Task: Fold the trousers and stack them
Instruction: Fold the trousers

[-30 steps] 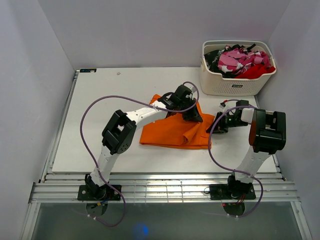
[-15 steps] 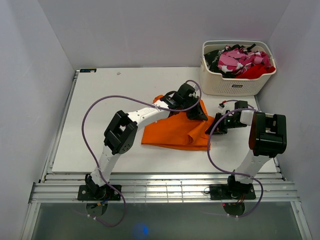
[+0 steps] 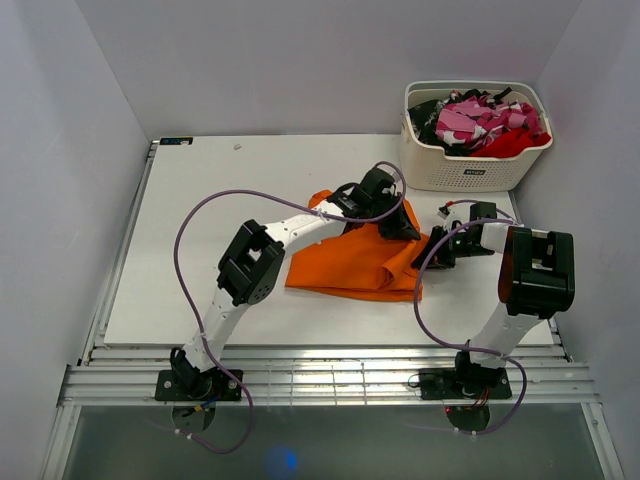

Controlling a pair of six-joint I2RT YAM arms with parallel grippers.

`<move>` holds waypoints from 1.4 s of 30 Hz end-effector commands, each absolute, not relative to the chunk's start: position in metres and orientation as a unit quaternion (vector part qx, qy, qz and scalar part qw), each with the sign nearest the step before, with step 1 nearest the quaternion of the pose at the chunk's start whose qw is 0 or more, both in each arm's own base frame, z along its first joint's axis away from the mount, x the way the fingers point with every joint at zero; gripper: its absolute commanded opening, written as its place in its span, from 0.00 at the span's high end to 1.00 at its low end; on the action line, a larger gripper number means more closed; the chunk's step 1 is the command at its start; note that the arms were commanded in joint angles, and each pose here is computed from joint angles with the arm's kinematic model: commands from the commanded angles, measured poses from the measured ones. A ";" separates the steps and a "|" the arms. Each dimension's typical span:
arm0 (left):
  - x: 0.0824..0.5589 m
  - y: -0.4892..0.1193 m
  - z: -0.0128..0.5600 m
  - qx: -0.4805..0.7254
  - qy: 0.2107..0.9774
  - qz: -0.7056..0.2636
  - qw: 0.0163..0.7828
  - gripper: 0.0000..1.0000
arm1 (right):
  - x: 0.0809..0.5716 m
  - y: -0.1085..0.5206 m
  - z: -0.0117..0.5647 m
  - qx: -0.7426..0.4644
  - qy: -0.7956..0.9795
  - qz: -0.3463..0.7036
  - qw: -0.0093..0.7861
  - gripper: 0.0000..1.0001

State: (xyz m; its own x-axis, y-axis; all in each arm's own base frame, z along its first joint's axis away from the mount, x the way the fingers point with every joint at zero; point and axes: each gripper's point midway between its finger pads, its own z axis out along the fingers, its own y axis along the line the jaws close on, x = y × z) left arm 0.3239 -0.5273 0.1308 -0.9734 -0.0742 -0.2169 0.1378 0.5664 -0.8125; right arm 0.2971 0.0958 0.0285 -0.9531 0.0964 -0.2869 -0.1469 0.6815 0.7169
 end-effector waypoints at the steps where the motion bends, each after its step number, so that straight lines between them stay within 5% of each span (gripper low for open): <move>1: 0.321 -0.551 0.190 0.041 0.833 -0.535 0.134 1.00 | 0.298 0.104 0.039 -0.030 0.897 0.409 0.165 0.92; 15: 0.324 -0.554 0.198 0.040 0.822 -0.550 0.143 1.00 | 0.298 0.102 0.041 -0.036 0.899 0.401 0.172 0.92; 17: 0.325 -0.557 0.191 0.039 0.823 -0.548 0.143 0.88 | 0.296 0.103 0.042 -0.038 0.899 0.402 0.168 0.92; 19: 0.325 -0.556 0.182 0.045 0.825 -0.545 0.142 0.58 | 0.299 0.099 0.044 -0.044 0.903 0.391 0.171 0.78; 24: 0.343 -0.536 0.172 0.035 0.834 -0.525 0.164 0.32 | 0.301 0.072 0.058 -0.041 0.914 0.359 0.183 0.51; 31: 0.351 -0.480 0.219 0.107 0.817 -0.519 0.227 0.27 | 0.316 0.015 0.096 -0.085 0.926 0.291 0.224 0.50; 33: 0.354 -0.451 0.213 0.134 0.822 -0.495 0.247 0.22 | 0.319 0.018 0.119 -0.107 0.916 0.297 0.246 0.33; 34: 0.347 -0.437 0.234 0.155 0.809 -0.505 0.259 0.12 | 0.317 0.023 0.131 -0.112 0.910 0.310 0.250 0.14; 36: 0.356 -0.398 0.222 0.162 0.812 -0.498 0.260 0.02 | 0.323 0.041 0.161 -0.126 0.885 0.352 0.279 0.04; 42: 0.357 -0.307 0.204 0.158 0.795 -0.541 0.223 0.02 | 0.303 0.130 0.177 -0.169 0.834 0.481 0.212 0.08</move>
State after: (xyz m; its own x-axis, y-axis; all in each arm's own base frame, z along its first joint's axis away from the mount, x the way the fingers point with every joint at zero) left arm 0.3723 -0.3413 0.2085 -0.8535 -0.0406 -0.5195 0.4496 0.4466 -0.7736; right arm 0.3308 0.0783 0.1665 -0.8025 -0.0686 -0.5927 -0.4833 0.6572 0.5784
